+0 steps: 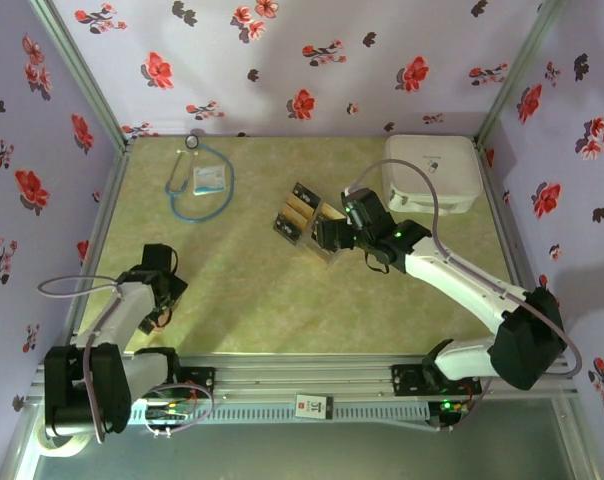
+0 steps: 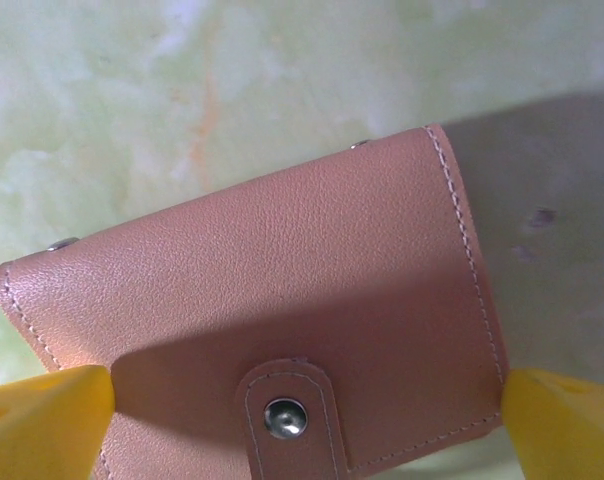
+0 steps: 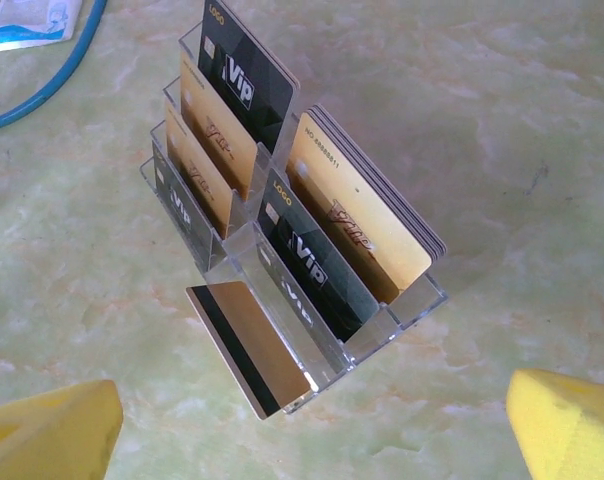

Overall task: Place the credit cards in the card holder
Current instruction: Move the card holder to the middle-left of the table.

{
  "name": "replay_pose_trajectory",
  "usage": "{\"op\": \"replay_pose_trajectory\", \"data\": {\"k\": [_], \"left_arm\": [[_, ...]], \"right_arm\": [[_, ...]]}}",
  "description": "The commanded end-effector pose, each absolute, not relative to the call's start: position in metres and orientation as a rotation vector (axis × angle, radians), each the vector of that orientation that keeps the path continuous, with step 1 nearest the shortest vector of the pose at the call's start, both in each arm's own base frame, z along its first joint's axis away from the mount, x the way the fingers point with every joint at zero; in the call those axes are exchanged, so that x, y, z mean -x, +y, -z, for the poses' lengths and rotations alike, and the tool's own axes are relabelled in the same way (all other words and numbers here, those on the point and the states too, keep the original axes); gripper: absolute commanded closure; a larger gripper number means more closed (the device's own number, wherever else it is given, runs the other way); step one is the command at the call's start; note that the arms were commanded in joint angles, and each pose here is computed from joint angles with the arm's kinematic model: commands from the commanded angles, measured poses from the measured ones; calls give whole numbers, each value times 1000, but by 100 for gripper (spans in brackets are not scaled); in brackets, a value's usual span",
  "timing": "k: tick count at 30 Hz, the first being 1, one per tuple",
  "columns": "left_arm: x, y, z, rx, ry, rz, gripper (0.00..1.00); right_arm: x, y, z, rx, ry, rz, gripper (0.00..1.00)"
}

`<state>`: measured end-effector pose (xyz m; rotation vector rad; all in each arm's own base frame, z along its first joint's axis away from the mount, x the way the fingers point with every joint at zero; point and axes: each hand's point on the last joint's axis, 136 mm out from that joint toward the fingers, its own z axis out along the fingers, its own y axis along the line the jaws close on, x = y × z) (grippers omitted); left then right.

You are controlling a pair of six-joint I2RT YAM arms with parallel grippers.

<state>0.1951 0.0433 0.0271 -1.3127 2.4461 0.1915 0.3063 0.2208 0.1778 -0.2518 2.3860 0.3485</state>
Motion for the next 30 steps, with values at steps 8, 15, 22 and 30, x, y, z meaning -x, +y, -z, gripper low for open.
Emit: {"op": "replay_pose_trajectory", "data": {"k": [8,15,22,30], "left_arm": [[-253,-3,-38,1109,2496,-88,0],[-310,-67,-52,908,2536,-51,0],[-346,-113,-91,731,2552,1,0],[-324,-59,-111,839,2495,-13,0]], "right_arm": [[-306,198,-179,196,2348,-315,1],[-304,177,-187,136,2333,-333,1],[-302,168,-189,118,2332,-359,1],[-294,216,-181,270,2401,-578,3]]}}
